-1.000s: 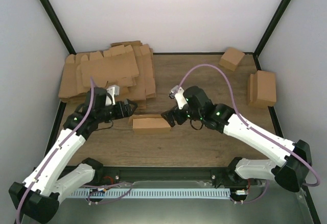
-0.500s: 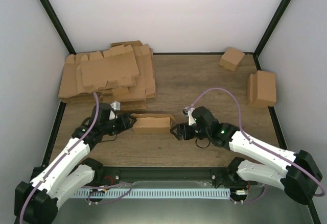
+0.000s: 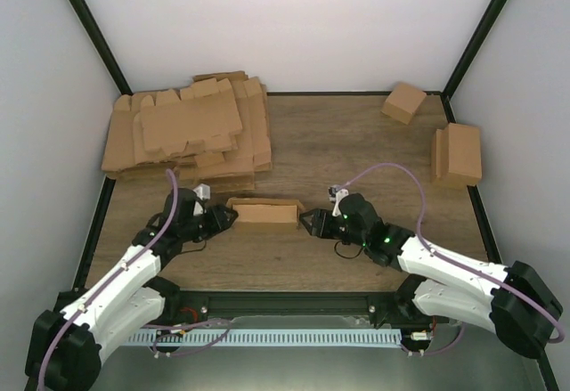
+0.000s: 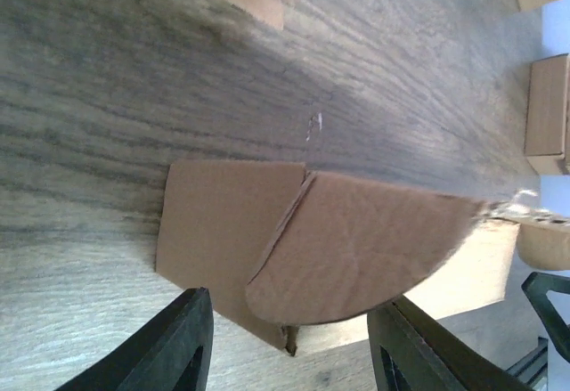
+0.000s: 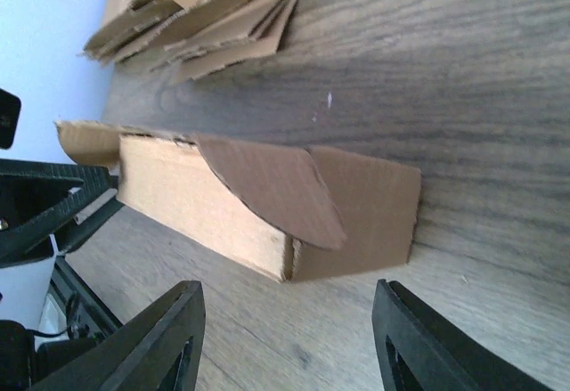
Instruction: Fold the paper box
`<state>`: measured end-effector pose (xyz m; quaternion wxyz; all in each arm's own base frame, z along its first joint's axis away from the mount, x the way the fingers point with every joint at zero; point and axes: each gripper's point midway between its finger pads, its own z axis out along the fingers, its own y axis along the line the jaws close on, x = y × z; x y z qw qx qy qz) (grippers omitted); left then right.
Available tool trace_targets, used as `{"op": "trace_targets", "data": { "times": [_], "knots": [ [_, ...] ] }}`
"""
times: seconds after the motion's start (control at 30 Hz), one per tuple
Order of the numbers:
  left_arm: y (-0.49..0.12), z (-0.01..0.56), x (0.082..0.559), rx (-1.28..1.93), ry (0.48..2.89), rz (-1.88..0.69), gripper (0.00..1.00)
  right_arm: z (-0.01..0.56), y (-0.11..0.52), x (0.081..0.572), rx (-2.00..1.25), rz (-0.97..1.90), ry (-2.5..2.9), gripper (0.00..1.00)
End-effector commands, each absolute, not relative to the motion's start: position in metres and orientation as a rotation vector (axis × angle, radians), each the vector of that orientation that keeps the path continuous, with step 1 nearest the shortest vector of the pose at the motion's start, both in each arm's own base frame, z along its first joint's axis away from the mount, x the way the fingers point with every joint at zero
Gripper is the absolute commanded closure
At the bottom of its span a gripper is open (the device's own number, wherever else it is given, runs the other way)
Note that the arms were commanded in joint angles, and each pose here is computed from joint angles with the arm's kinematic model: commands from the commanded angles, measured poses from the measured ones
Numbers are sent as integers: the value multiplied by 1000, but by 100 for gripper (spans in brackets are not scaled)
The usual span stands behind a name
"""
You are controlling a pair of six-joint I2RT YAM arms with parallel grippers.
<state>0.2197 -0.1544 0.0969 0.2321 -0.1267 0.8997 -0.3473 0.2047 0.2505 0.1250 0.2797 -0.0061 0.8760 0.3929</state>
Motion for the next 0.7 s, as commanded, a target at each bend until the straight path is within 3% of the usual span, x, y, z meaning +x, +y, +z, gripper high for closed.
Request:
{"op": "trace_targets", "data": {
  "times": [0.0,0.27,0.67],
  "knots": [
    [-155,112,231,-330,2366,-976,50,148,257,224,23,1072,2251,46],
    [-162,102,235,-329,2383,-1009,54,136,268,231,24,1068,2277,51],
    [-166,83,232,-326,2444,-1016,64,124,273,243,26,1015,2306,71]
  ]
}}
